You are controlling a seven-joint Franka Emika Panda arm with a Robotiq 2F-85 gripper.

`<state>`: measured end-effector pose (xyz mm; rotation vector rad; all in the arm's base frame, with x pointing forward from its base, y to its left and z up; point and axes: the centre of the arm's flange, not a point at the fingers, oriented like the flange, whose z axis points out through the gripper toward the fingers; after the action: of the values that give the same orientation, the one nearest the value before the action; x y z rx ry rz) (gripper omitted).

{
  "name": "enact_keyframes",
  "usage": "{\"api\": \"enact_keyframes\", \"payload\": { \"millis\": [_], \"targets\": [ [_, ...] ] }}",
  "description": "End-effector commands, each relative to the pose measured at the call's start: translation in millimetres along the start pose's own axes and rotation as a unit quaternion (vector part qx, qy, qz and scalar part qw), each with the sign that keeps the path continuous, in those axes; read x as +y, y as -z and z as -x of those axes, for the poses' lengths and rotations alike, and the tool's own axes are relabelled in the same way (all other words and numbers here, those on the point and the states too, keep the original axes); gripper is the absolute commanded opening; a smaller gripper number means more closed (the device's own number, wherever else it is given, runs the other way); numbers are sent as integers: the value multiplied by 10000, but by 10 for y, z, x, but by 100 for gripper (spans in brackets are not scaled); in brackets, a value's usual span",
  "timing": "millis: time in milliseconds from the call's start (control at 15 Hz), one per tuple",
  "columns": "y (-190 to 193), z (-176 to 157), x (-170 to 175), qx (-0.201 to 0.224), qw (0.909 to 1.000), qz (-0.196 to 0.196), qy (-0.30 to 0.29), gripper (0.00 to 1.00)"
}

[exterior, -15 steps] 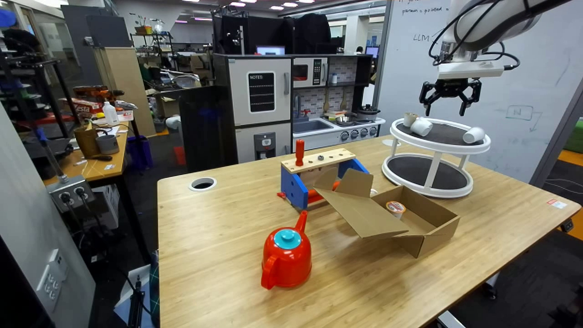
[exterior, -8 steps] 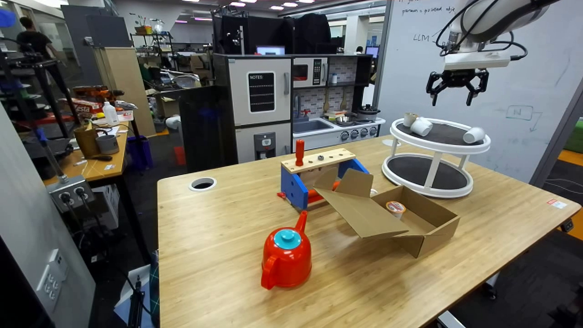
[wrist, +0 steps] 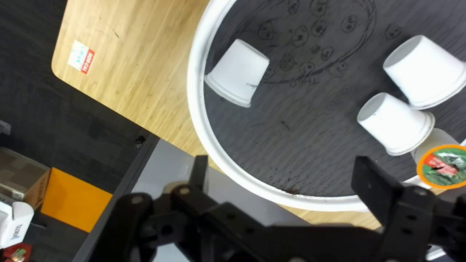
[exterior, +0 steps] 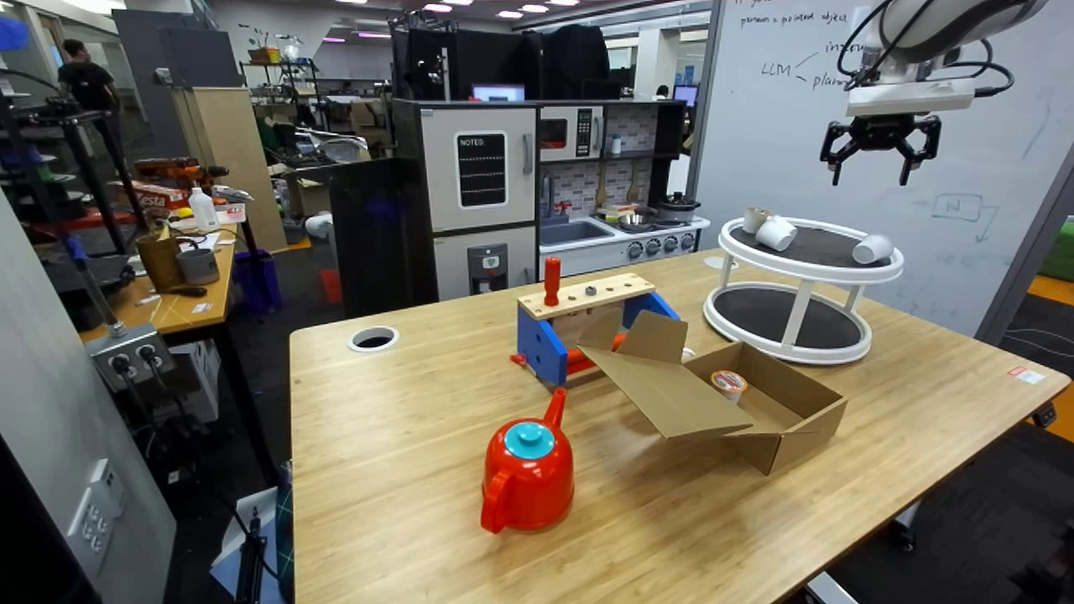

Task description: Take two cans from the stand, put them in the box then put one back on the stand

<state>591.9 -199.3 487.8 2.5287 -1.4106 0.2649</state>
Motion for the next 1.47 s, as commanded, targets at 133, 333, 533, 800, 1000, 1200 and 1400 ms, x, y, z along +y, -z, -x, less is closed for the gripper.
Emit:
{"api": "enact_keyframes", "payload": {
  "millis": [133, 333, 533, 800, 1000, 1200, 1400],
  "targets": [
    [33, 101, 172, -269, 9993, 173, -195, 100],
    [-63, 187, 168, -398, 9987, 256, -210, 100],
    [-155, 234, 178, -505, 9978, 343, -263, 100],
    [-255, 269, 219, -699, 9961, 422, -321, 100],
    [-320, 306, 226, -802, 9953, 432, -322, 100],
    [-401, 313, 208, -832, 9946, 493, -373, 100],
    [-567, 312, 184, -897, 9932, 621, -395, 100]
  ]
}}
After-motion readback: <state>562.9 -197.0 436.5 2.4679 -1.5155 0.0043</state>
